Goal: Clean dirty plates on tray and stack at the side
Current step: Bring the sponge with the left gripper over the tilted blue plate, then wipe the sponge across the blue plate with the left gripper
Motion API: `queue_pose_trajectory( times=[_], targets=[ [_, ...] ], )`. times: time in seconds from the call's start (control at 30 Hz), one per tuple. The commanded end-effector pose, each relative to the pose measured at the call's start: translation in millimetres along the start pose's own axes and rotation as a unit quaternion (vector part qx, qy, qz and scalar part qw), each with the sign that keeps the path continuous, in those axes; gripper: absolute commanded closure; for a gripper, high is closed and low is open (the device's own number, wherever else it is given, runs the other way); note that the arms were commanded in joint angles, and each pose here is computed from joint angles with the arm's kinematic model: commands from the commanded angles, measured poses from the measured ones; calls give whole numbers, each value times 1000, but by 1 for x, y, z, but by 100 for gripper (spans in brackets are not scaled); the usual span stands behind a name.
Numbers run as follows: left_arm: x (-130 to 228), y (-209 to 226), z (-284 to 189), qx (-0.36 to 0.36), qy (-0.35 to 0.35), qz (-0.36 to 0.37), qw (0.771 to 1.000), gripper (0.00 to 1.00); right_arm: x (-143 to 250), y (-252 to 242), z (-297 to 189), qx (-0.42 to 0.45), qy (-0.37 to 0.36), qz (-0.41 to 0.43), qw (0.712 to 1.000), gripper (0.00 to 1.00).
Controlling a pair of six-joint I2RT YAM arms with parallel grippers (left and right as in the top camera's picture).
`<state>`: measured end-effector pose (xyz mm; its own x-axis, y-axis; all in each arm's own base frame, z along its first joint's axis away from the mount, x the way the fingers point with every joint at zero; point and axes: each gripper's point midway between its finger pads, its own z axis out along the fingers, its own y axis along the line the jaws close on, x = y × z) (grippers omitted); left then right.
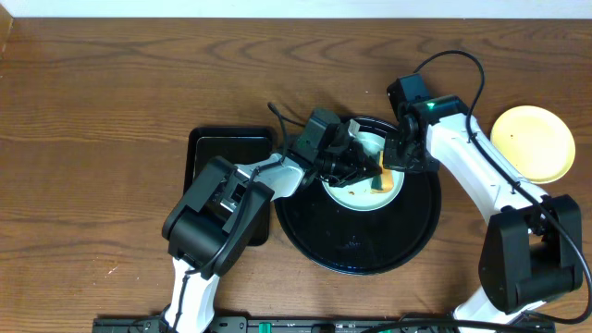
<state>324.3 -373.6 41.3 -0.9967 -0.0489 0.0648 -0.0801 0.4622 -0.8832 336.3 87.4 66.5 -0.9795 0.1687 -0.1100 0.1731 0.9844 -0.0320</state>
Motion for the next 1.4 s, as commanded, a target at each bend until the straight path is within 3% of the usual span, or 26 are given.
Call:
queue_pose_trajectory(
  times=[0.0, 0.3, 0.5, 0.53, 0.57, 0.67, 0.77, 0.83, 0.87, 1.0, 1.03, 1.37],
  targets=[
    [1, 10, -2, -14, 11, -2, 1000, 93, 0, -1, -2, -1, -1, -5, 1000, 98],
    [9, 83, -24, -159, 6, -33, 987, 93, 4, -3, -2, 3, 7, -5, 1000, 98],
    [9, 95, -32, -182, 7, -37, 982, 93, 9, -3, 0, 2, 18, 13, 1000, 99],
    [9, 95, -32, -183, 7, -37, 982, 93, 13, 1, 5, -10, 28, 12, 999, 69],
    [9, 95, -32, -183, 7, -37, 982, 93, 16, 3, 9, -16, 34, 10, 999, 49],
    [9, 95, -32, -183, 7, -37, 982, 93, 24, 7, 26, -24, 45, 8, 999, 46],
    [9, 95, -32, -182, 7, -37, 982, 93, 37, 15, 43, -50, 65, 12, 997, 35],
    [9, 95, -32, -182, 7, -37, 983, 93, 42, 16, 50, -56, 71, 20, 996, 42],
    [9, 95, -32, -182, 7, -37, 983, 92, 43, 16, 53, -55, 72, 24, 996, 59],
    [11, 94, -32, -180, 10, -38, 983, 93, 47, 15, 62, -56, 69, 41, 995, 82],
    [11, 94, -31, -179, 11, -38, 983, 93, 48, 15, 64, -56, 69, 46, 995, 97],
    [19, 107, -37, -211, 22, -35, 977, 93, 55, 10, 80, -51, 63, 93, 992, 99]
  ],
)
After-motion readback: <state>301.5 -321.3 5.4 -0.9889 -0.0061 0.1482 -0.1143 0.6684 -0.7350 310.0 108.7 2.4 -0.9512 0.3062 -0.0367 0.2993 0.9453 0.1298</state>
